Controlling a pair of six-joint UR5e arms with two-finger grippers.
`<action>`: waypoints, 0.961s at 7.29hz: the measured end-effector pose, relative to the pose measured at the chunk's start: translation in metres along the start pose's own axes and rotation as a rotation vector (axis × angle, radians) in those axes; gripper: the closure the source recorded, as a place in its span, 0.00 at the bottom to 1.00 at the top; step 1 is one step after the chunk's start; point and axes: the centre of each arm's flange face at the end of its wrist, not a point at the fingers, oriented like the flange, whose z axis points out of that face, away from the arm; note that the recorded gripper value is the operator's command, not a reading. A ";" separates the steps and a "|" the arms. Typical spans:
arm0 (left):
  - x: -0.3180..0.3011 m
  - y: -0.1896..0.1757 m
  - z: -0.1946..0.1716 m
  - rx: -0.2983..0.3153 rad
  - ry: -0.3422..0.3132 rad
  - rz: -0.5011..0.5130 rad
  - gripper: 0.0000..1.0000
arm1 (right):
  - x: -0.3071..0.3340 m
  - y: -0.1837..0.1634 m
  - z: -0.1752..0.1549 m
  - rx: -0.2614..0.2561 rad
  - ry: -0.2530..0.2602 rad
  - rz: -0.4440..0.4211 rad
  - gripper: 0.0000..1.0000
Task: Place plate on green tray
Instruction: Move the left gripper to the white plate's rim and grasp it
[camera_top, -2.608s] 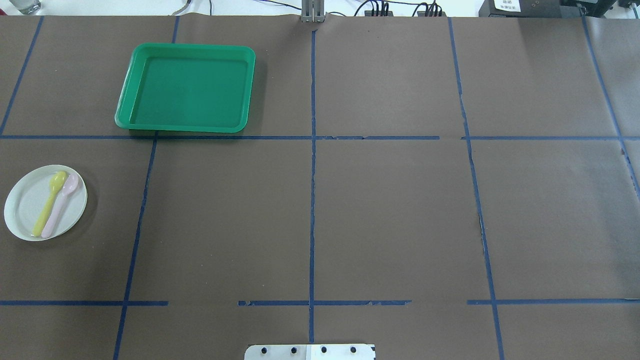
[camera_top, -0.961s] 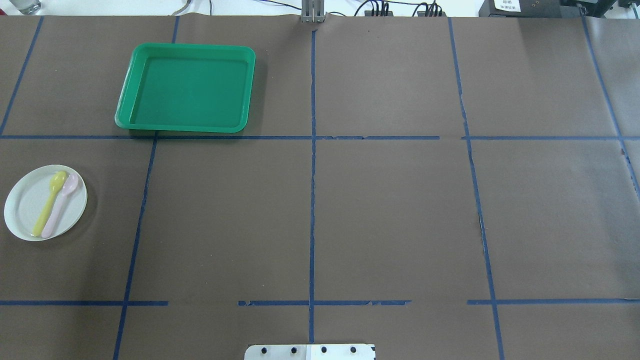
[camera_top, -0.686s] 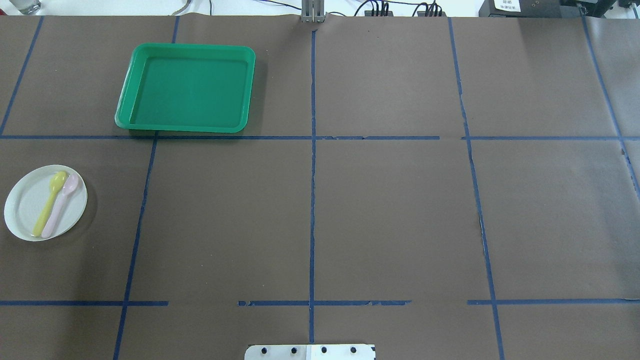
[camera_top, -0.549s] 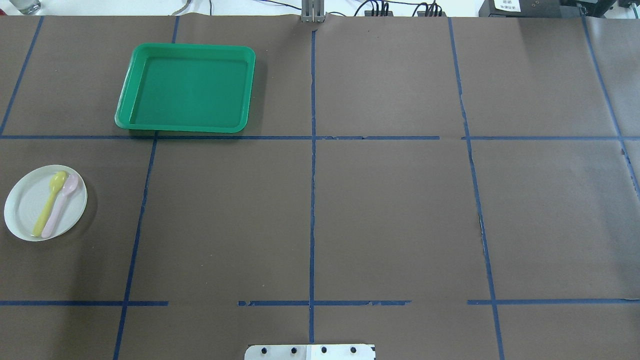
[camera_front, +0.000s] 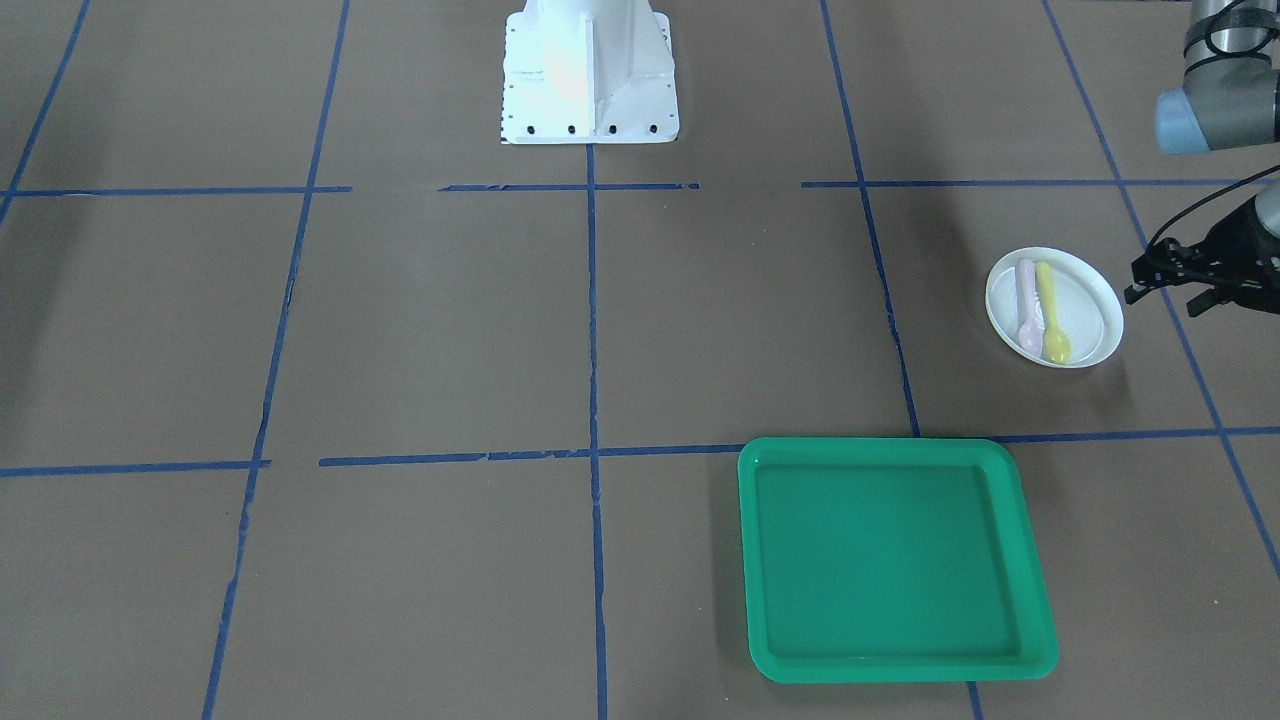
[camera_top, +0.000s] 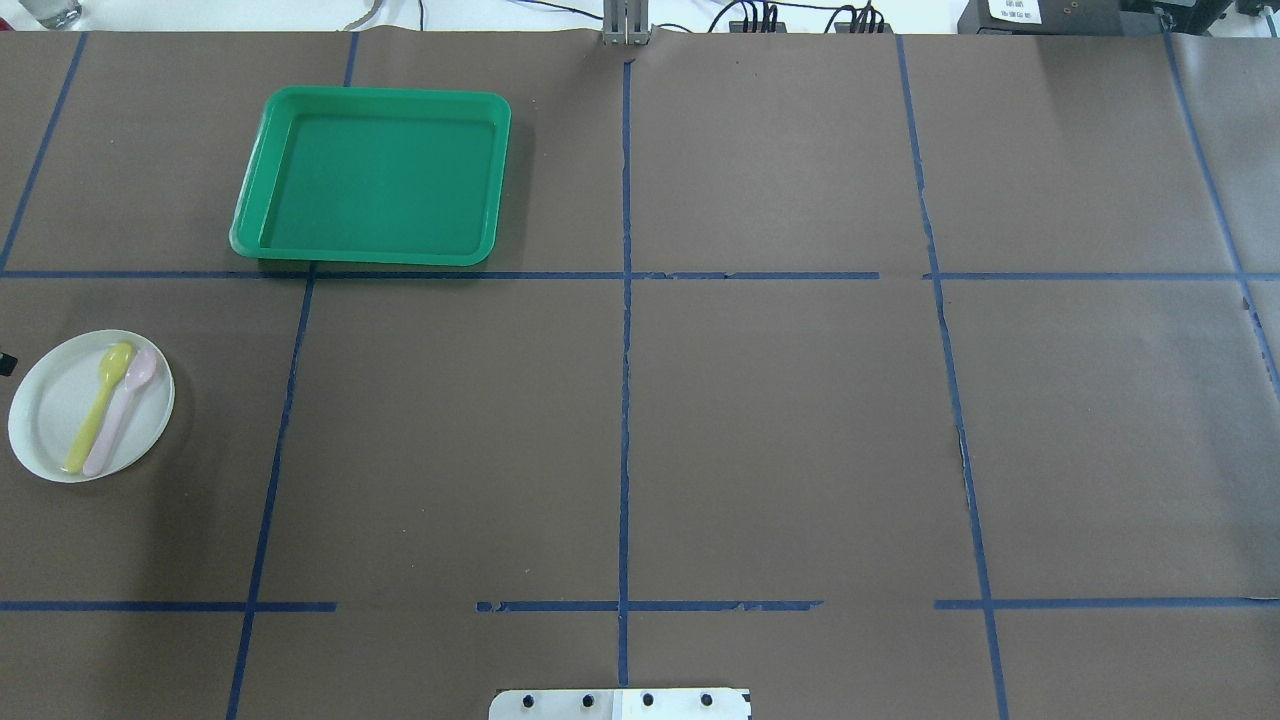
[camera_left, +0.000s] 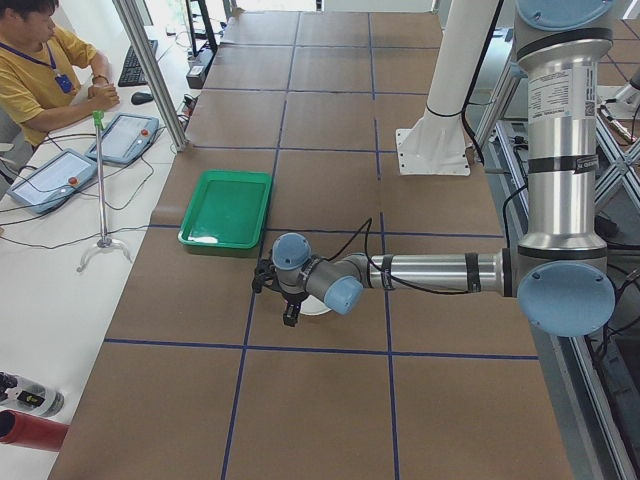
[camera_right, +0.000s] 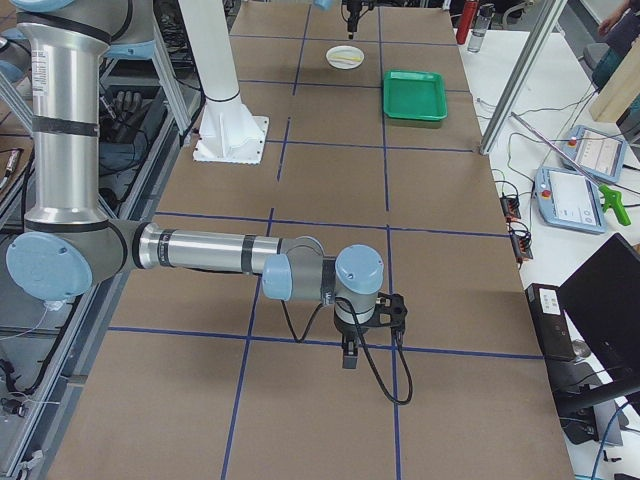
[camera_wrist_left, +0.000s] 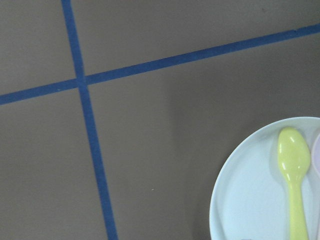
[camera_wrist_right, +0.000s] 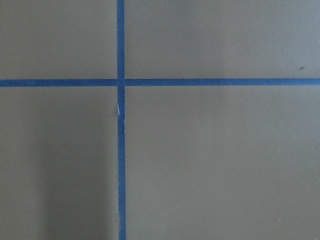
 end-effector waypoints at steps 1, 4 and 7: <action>0.003 0.000 0.014 -0.008 0.006 0.011 0.14 | 0.000 0.000 0.000 0.000 0.000 0.000 0.00; -0.008 -0.003 0.039 -0.009 0.017 0.024 0.34 | 0.000 0.000 0.000 0.000 0.000 0.000 0.00; -0.009 -0.001 0.046 -0.021 0.019 0.025 0.46 | 0.000 0.000 0.000 0.000 0.000 0.000 0.00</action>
